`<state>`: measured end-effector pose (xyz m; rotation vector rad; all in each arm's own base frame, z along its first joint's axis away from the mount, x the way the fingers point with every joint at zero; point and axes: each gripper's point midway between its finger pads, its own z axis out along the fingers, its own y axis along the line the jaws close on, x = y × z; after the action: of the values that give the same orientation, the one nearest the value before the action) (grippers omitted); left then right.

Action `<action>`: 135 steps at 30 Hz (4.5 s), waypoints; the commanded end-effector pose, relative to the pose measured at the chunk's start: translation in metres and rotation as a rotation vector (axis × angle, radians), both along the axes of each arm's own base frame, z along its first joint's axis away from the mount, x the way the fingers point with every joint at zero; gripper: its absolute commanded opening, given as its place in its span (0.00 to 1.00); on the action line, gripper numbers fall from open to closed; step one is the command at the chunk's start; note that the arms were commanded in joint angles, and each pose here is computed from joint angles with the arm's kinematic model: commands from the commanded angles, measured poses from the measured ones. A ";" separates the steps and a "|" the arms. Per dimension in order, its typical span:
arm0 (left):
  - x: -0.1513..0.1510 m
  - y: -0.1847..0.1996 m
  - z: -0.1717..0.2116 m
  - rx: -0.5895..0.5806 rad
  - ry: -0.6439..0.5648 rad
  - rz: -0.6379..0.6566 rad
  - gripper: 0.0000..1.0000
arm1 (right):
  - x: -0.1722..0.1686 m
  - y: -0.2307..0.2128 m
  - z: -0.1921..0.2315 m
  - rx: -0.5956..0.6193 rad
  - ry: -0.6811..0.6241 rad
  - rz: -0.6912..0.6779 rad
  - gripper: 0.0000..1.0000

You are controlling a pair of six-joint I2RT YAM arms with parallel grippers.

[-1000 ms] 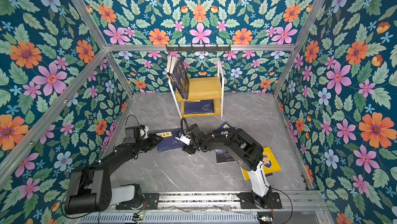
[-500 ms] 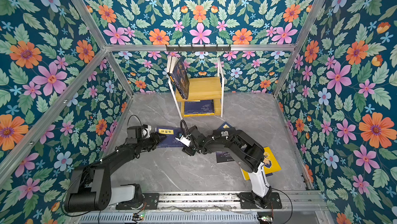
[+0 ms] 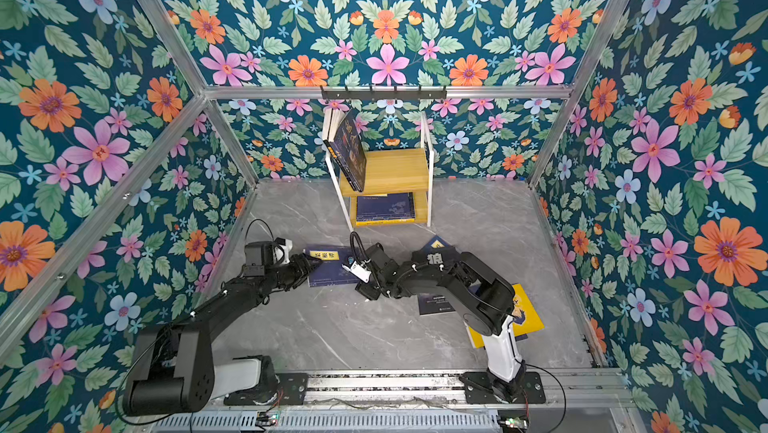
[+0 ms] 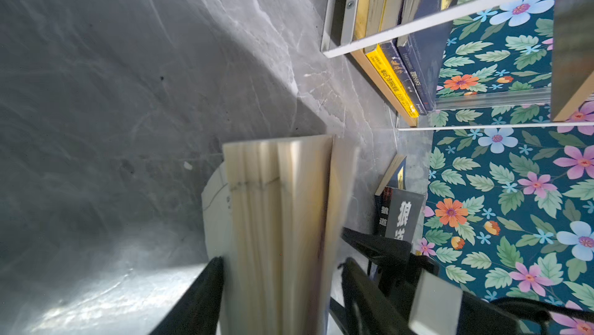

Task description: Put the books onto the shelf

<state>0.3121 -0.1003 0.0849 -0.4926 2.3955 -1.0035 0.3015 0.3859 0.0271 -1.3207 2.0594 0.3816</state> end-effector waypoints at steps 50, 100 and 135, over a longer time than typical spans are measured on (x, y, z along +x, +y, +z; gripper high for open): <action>0.010 -0.009 0.015 0.011 -0.067 -0.068 0.07 | 0.009 0.038 0.037 -0.061 -0.664 0.039 0.71; 0.011 -0.045 0.105 -0.272 -0.248 -0.242 1.00 | 0.035 0.014 0.105 -0.006 -0.575 -0.117 0.05; 0.030 -0.008 0.071 0.003 -0.219 -0.138 0.64 | 0.006 0.003 0.084 -0.326 -0.907 0.084 0.00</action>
<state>0.3340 -0.1212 0.1589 -0.2264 2.2513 -1.1834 0.3055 0.3939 0.0990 -1.4104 1.3510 -0.4152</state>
